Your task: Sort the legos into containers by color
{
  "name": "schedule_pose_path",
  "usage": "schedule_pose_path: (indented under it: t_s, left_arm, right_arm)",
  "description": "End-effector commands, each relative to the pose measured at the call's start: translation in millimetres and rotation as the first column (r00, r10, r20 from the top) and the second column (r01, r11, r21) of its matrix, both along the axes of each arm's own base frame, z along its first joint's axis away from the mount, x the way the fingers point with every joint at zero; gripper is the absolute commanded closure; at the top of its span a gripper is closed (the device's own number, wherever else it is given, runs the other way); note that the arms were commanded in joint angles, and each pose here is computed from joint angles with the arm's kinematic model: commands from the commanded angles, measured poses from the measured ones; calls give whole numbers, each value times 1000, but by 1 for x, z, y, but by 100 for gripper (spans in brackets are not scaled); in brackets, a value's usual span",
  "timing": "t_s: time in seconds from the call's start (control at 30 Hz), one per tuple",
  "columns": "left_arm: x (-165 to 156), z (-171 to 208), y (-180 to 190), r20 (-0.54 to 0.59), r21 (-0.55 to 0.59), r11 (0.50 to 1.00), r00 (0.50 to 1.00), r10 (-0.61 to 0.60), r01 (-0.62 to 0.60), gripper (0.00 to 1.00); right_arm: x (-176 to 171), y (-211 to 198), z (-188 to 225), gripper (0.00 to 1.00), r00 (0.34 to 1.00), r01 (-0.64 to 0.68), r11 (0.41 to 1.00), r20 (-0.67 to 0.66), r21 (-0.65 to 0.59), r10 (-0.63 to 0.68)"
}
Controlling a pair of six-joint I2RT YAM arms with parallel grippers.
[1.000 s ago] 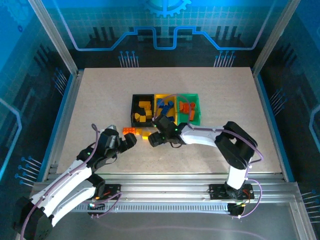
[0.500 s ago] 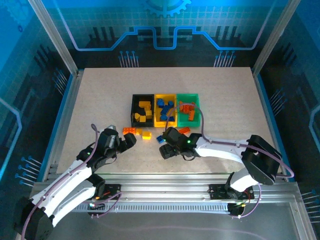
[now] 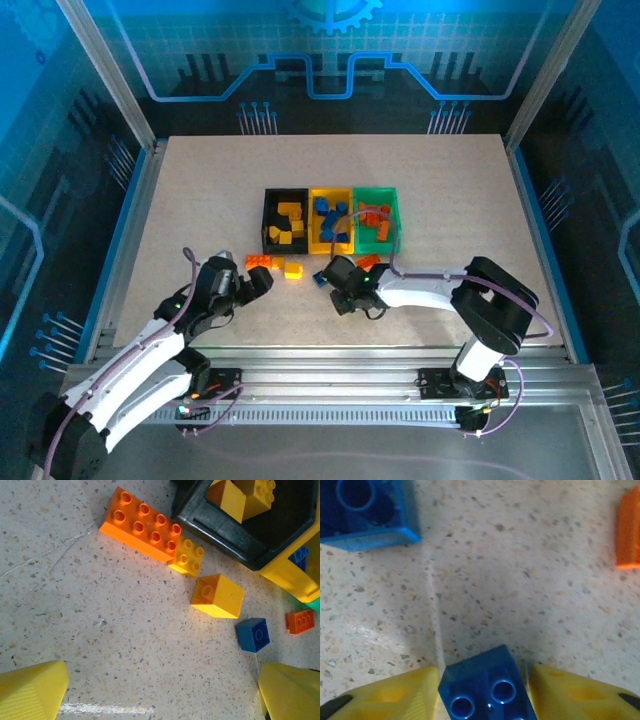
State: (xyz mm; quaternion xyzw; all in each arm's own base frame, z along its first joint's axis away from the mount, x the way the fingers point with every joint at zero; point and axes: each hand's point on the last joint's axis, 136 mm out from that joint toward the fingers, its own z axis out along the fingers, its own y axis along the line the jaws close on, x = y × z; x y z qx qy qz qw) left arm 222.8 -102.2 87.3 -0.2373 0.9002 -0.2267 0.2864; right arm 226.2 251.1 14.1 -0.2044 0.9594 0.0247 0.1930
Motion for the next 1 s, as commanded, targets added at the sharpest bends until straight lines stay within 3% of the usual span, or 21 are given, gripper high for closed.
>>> schedule_pose_path:
  t_s: [0.0, 0.13, 0.37, 0.63, 0.7, 0.83, 0.97]
  left_arm:
    - [-1, -2, 0, -6, -6, 1000, 1000, -9, 9, 1]
    - [0, -2, -2, -4, -11, 1000, 1000, -14, 14, 1]
    - [-1, -3, -2, -11, -14, 1000, 1000, -17, 17, 1]
    - [-5, -3, -1, -17, -19, 1000, 1000, -16, 16, 1]
    - [-6, -2, -1, -15, -22, 1000, 1000, -17, 16, 1]
    - [-7, 0, 0, -13, -18, 1000, 1000, -17, 17, 1]
    - [-8, 2, 2, -5, -16, 1000, 1000, -14, 14, 1]
  right_arm:
    - [5, -7, -9, 57, 1000, 15, 999, 9, -44, -15]
    - [11, -2, 13, 66, 998, -3, 1000, 56, -1, 3]
    - [74, 17, 107, 65, 970, 33, 989, 235, 147, -68]
    - [152, 20, 111, 61, 958, 137, 980, 232, 147, -169]
    - [171, 22, 109, 57, 955, 156, 978, 231, 140, -186]
    - [190, 29, 118, 29, 953, 143, 977, 242, 159, -179]
    - [180, 38, 136, 22, 954, 101, 974, 259, 202, -152]
